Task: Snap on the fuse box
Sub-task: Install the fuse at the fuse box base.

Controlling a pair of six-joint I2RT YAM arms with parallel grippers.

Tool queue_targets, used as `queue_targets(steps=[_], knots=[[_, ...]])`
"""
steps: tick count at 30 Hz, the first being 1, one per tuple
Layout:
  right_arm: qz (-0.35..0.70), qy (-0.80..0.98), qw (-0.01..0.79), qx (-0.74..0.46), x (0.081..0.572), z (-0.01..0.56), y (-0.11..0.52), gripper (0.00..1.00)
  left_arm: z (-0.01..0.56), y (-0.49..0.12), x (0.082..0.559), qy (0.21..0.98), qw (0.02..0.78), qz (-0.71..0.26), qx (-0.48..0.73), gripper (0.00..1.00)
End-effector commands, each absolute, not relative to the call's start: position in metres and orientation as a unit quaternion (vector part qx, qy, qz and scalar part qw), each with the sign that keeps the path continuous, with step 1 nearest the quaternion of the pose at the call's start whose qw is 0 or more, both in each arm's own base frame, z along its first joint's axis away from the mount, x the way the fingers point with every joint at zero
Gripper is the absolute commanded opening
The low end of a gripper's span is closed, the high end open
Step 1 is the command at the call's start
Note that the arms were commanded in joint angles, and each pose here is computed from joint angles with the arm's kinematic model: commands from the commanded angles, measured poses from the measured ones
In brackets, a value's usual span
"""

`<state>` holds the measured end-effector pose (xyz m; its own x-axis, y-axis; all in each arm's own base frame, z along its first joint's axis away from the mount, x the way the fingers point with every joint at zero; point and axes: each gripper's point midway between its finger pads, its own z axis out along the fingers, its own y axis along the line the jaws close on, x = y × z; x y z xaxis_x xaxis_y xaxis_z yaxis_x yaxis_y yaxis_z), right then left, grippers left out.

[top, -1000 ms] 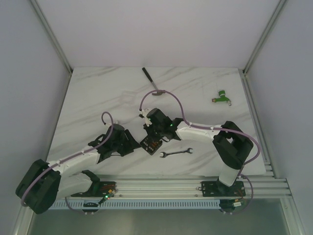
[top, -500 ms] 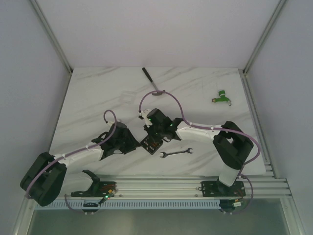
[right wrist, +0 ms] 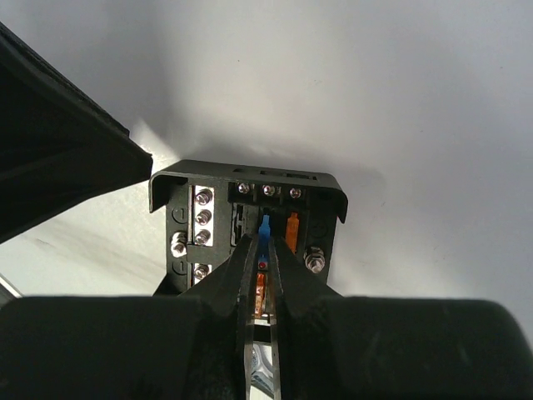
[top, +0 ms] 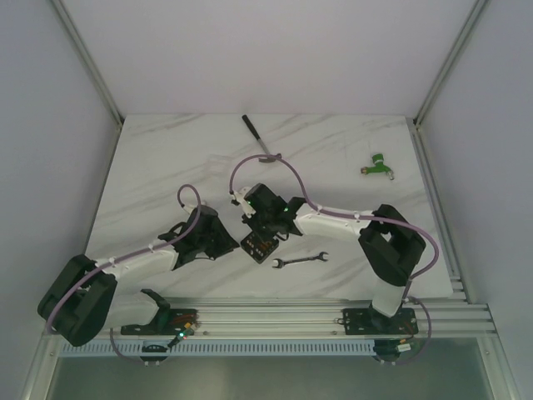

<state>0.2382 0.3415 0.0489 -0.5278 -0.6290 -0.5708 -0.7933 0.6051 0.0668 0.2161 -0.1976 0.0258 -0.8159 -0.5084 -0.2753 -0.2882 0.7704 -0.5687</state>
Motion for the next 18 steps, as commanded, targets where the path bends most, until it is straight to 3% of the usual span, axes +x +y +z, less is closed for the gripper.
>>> queue_targets(steps=[1,18], knots=[[0.132,0.863,0.214,-0.439,0.233,0.04,0.333,0.0,0.032,-0.199,0.227,0.914,0.232,-0.258,-0.212,0.37],[0.051,0.887,0.104,-0.447,0.218,-0.007,0.311,0.0,0.026,-0.2,0.226,0.912,0.231,-0.262,-0.216,0.43]])
